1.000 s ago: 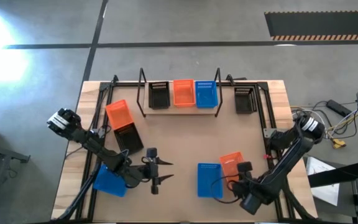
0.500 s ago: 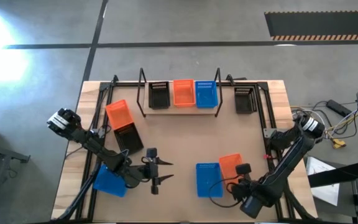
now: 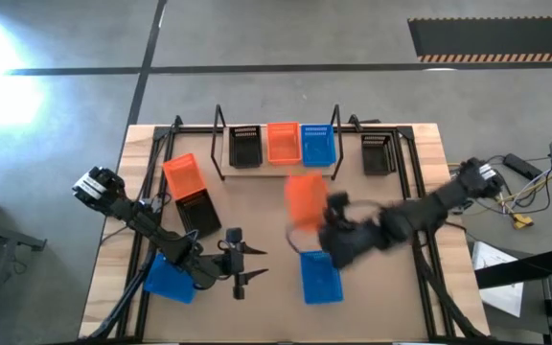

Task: Stack baskets on shelf by color
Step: Stack the bottom orange bin on the orange bin on the shelf

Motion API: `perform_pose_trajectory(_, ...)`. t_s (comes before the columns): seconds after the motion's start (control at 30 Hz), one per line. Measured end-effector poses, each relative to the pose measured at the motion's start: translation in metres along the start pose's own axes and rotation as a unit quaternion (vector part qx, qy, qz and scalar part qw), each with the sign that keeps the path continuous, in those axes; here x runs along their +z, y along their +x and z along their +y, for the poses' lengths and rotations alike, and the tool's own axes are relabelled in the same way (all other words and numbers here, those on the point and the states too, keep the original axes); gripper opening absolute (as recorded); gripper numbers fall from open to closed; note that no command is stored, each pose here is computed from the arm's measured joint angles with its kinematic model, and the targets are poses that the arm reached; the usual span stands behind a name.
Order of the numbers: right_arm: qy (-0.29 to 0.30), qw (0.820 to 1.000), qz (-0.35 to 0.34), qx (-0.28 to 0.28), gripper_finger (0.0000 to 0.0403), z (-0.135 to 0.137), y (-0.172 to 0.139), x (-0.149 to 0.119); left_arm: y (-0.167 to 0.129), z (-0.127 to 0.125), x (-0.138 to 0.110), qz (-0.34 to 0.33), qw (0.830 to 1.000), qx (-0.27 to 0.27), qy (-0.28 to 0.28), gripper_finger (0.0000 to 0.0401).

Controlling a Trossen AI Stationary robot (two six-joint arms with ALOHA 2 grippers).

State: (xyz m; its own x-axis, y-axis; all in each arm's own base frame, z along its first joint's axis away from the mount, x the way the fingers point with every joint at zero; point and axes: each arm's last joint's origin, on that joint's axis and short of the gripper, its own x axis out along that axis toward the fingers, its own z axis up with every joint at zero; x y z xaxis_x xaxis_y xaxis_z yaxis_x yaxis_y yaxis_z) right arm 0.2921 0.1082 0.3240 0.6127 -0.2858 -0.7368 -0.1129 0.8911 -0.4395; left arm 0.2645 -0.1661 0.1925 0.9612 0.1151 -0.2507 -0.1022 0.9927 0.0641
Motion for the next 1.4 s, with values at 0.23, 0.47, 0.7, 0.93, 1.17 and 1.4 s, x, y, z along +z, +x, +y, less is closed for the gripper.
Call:
perform_pose_trajectory(0.23, 0.034, 0.997, -0.061, 0.025, 0.0009, -0.126, 0.081, -0.005, 0.004, -0.002, -0.006, 0.009, 1.000, 0.000, -0.011, 0.0192)
perform_pose_trajectory(0.47, 0.078, 0.997, -0.003, -0.011, 0.0009, -0.205, 0.143, -0.047, 0.008, -0.005, -0.018, 0.025, 0.999, 0.003, -0.027, 0.0192)
perform_pose_trajectory(0.7, 0.088, 0.995, 0.050, 0.009, 0.0009, -0.214, 0.175, -0.059, 0.011, -0.007, -0.024, 0.034, 0.999, 0.004, -0.022, 0.0192)
perform_pose_trajectory(0.93, 0.103, 0.990, 0.089, 0.034, 0.0009, -0.213, 0.183, -0.057, 0.011, -0.007, -0.024, 0.034, 0.999, 0.005, -0.030, 0.0192)
perform_pose_trajectory(1.17, 0.109, 0.990, 0.085, 0.031, 0.0013, -0.214, 0.179, -0.053, 0.011, -0.007, -0.024, 0.034, 0.999, 0.005, -0.030, 0.0192)
perform_pose_trajectory(1.4, 0.115, 0.989, 0.087, 0.031, 0.0081, -0.214, 0.179, -0.053, 0.011, -0.007, -0.024, 0.033, 0.999, 0.005, -0.031, 0.0192)
